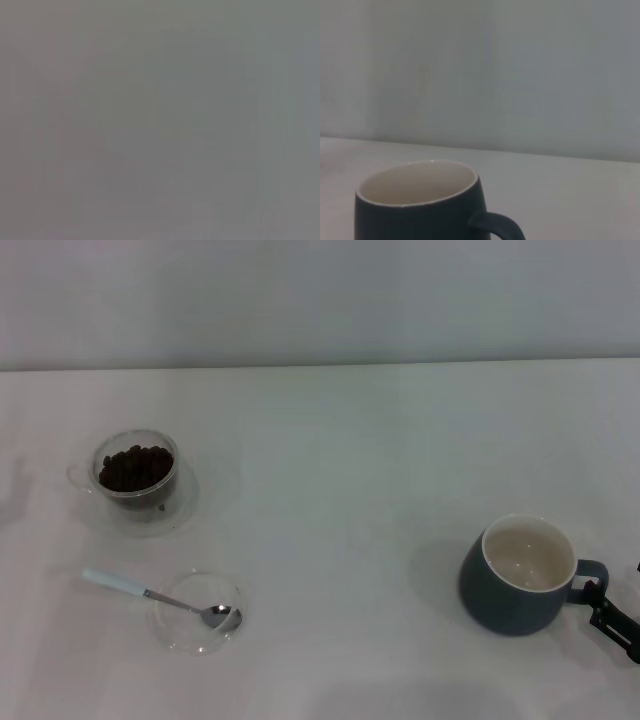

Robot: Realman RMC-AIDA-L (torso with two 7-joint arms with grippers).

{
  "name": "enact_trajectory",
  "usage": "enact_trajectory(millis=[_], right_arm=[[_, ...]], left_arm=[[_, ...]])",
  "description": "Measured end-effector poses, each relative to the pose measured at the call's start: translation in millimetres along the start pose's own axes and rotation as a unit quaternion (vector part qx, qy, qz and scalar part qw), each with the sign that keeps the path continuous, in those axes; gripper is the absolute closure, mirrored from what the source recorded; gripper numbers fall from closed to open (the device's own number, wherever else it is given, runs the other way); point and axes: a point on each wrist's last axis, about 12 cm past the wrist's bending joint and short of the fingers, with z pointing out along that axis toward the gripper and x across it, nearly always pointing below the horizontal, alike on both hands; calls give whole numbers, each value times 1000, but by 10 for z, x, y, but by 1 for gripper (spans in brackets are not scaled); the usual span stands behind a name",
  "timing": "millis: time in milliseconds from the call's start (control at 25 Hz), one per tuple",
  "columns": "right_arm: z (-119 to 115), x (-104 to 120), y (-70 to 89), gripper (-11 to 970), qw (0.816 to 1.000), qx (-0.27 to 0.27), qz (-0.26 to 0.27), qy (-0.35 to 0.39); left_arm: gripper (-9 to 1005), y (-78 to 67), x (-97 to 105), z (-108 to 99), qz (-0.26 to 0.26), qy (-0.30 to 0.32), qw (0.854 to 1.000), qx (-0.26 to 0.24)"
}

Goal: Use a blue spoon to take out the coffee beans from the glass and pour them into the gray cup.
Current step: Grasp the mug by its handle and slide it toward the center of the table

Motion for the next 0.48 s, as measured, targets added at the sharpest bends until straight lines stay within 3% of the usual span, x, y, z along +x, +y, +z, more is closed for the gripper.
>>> enact_trajectory(millis=[400, 480], right_arm=[[65, -22, -30, 90, 1000, 4, -2, 0], [88, -26, -34, 168, 1000, 3, -4, 2]], left_arm=[[286, -22, -6, 52, -1, -3, 1000, 4], [286, -21, -5, 66, -2, -3, 1000, 2]])
